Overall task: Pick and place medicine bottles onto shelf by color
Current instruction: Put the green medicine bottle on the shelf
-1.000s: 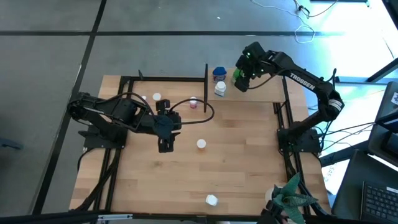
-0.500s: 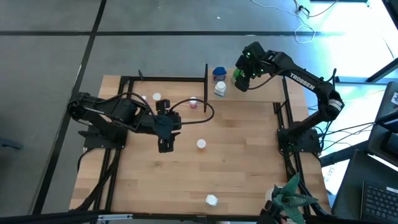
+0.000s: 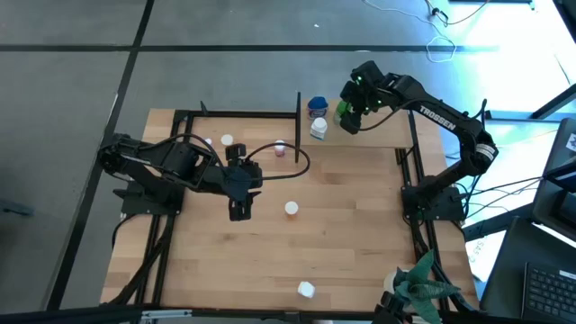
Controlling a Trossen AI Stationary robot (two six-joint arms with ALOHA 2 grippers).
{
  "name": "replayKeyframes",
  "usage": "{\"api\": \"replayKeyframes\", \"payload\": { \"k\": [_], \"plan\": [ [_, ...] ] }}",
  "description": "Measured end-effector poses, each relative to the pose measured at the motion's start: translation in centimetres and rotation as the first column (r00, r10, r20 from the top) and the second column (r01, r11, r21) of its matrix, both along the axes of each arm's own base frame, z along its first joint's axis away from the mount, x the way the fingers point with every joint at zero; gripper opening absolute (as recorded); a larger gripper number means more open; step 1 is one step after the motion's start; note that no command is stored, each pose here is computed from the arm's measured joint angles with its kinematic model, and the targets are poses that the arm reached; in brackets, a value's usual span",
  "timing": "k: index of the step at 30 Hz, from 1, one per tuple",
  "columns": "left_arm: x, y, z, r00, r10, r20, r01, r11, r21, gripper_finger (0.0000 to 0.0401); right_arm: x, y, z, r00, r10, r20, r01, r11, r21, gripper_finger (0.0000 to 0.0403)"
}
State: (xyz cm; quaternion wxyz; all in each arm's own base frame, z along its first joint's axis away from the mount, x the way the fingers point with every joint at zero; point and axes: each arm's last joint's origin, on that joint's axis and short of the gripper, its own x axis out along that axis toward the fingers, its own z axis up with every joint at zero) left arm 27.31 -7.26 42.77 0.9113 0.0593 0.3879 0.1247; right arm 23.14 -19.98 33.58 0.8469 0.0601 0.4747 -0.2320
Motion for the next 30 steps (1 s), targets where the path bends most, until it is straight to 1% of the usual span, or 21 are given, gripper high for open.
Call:
{"api": "replayKeyframes", "payload": {
  "k": [5,9,13,16,26,30],
  "plan": [
    [0.01,0.02,0.0,1.0,0.005,0.002,-0.005,1.0,-0.001,0.0207,-0.01,-0.01,0.0,1.0,-0.002,0.0,0.002,1.0,0.001,0.024],
    [0.02,0.16,0.04,0.998,0.052,0.02,-0.052,0.999,0.0,0.0207,-0.05,0.04,-0.02,1.0,-0.001,-0.006,0.001,1.0,0.003,0.025],
    [0.0,0.39,0.16,0.992,0.114,0.052,-0.117,0.991,0.059,0.0207,-0.09,0.01,-0.02,1.0,-0.008,-0.013,0.007,1.0,-0.006,0.0259],
    [-0.01,0.51,0.21,0.988,0.138,0.065,-0.144,0.986,0.088,0.0207,-0.09,0.02,-0.01,1.0,-0.008,-0.012,0.008,1.0,-0.005,0.0261],
    [-0.01,0.51,0.22,0.988,0.139,0.066,-0.145,0.985,0.09,0.0207,-0.05,-0.03,0.04,1.0,-0.006,-0.008,0.006,1.0,-0.013,0.0261],
    [-0.01,0.51,0.22,0.988,0.139,0.066,-0.145,0.985,0.09,0.0207,-0.08,0.0,0.65,1.0,-0.005,-0.002,0.005,1.0,-0.02,0.0261]
  ]
}}
